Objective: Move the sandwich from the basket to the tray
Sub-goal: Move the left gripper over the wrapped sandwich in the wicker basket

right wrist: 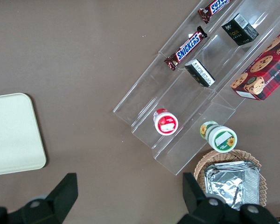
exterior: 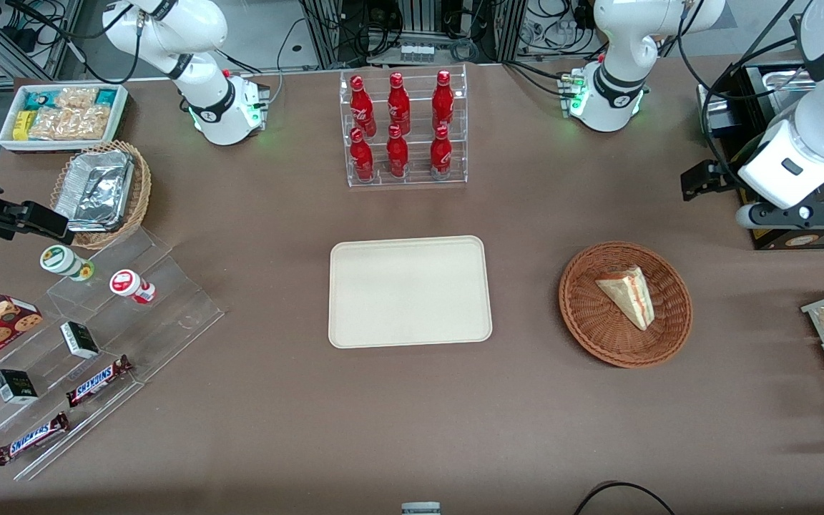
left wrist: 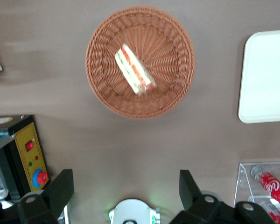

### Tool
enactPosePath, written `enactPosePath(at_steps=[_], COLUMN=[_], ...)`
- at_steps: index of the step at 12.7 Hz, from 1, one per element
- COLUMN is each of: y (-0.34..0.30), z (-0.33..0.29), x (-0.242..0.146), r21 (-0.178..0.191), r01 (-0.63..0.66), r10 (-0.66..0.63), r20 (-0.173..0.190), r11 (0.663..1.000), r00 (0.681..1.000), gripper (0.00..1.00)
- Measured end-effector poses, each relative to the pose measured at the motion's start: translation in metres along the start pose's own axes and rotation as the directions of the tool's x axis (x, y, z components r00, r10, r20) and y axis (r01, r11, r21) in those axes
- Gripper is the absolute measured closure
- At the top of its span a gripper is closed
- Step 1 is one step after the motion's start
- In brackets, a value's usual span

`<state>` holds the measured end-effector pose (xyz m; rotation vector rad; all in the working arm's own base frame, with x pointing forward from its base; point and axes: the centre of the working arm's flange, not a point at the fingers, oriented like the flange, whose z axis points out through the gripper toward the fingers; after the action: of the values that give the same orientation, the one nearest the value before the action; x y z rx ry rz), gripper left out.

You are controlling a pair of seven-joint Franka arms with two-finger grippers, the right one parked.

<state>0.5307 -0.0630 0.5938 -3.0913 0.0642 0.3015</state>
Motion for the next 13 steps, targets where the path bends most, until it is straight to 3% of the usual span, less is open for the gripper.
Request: enactPosePath(at_steps=[6, 10, 13], y=[0.006, 0.010, 0.013], z=[0.010, 0.070, 0.134], x=[0.004, 0.027, 0.045], r21=[-0.003, -0.004, -0.008], r01=[-0.022, -0.028, -0.030], r10=[0.022, 0.028, 0.030], r20=[0.013, 0.028, -0.008], r11=[1.000, 1.000, 1.000], r00=[1.000, 0.999, 1.000], gripper=[0.00, 0.00, 0.00])
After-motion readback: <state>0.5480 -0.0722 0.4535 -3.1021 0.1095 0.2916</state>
